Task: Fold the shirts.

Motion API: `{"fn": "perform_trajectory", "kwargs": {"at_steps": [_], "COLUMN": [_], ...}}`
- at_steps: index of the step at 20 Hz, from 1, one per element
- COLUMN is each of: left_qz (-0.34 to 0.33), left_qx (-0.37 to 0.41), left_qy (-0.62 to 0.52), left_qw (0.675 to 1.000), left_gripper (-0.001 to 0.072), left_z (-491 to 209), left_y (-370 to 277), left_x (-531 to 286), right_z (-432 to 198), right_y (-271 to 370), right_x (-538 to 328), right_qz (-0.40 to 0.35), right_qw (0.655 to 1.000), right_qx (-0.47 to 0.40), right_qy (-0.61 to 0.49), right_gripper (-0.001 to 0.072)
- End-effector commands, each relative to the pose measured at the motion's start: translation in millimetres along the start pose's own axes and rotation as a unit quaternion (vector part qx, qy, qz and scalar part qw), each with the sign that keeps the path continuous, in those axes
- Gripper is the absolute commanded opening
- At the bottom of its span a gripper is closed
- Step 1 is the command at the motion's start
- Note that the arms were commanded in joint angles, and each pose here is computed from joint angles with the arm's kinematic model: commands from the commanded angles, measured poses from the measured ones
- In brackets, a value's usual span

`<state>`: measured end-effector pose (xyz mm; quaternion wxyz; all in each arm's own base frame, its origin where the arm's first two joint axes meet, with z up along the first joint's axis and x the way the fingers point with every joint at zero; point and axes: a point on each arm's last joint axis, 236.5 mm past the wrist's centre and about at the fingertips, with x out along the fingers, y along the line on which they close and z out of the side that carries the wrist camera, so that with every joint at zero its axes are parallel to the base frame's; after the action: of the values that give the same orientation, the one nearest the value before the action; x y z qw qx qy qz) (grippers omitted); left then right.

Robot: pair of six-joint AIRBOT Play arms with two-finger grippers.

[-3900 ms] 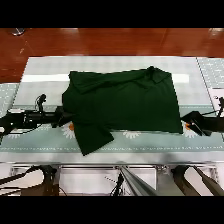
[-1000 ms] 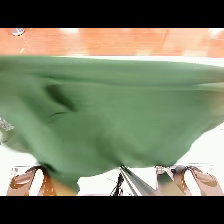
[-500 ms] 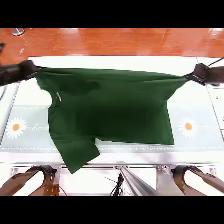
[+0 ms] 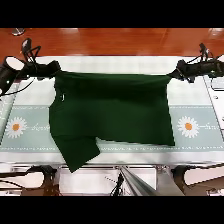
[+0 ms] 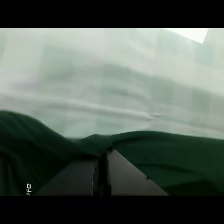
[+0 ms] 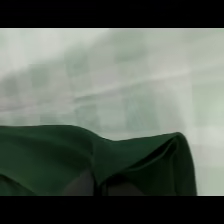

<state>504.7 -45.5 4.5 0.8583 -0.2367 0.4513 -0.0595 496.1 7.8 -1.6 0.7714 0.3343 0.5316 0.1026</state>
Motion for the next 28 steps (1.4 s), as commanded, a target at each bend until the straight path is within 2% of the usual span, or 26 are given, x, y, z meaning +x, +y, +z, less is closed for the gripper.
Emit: {"fn": "perform_trajectory", "kwargs": {"at_steps": [1, 3, 6, 10, 13, 14, 15, 16, 19, 21, 23, 25, 28], "left_qz": [-0.004, -0.010, -0.006, 0.009, 0.010, 0.008, 0.003, 0.001, 0.024, 0.037, 0.048, 0.059, 0.056], "left_qx": [-0.001, 0.003, 0.020, -0.010, -0.017, -0.016, -0.014, -0.006, 0.015, -0.002, -0.030, -0.072, -0.185], "left_qy": [0.069, 0.129, 0.225, 0.272, 0.281, 0.284, 0.298, 0.316, 0.339, 0.307, 0.279, 0.278, 0.277], "left_qw": [0.998, 0.992, 0.974, 0.962, 0.959, 0.959, 0.954, 0.949, 0.940, 0.951, 0.959, 0.956, 0.941], "left_gripper": [0.0018, 0.0018, 0.0019, 0.0019, 0.0025, 0.0171, 0.0611, 0.0709, 0.0709, 0.0708, 0.0709, 0.0708, 0.0708], "left_z": [-27, -51, -102, -154, -161, -161, -164, -166, -160, -152, -164, -200, -249], "left_y": [5, 13, 33, 56, 58, 57, 53, 52, 65, 79, 98, 123, 145], "left_x": [5, -6, -16, -3, -2, -4, -10, -18, -53, -79, -100, -118, -130], "right_z": [-13, -26, -60, -90, -100, -99, -100, -103, -99, -92, -96, -122, -182], "right_y": [1, -1, -25, -42, -46, -45, -44, -42, -36, -43, -48, -51, -43], "right_x": [6, -2, -3, 18, 25, 25, 22, 17, -23, -57, -81, -91, -79], "right_qz": [0.015, 0.013, -0.040, -0.058, -0.061, -0.064, -0.065, -0.062, -0.080, -0.120, -0.125, -0.115, -0.082], "right_qw": [0.999, 0.997, 0.989, 0.984, 0.983, 0.983, 0.983, 0.982, 0.983, 0.986, 0.991, 0.993, 0.996], "right_qx": [-0.005, -0.026, -0.046, -0.030, -0.019, -0.003, 0.012, 0.007, -0.026, -0.041, -0.025, -0.004, 0.010], "right_qy": [0.038, 0.066, 0.134, 0.166, 0.173, 0.170, 0.172, 0.178, 0.161, 0.108, 0.040, -0.006, -0.021], "right_gripper": [0.0040, 0.0040, 0.0040, 0.0040, 0.0042, 0.0107, 0.0427, 0.0618, 0.0618, 0.0619, 0.0618, 0.0618, 0.0618]}}
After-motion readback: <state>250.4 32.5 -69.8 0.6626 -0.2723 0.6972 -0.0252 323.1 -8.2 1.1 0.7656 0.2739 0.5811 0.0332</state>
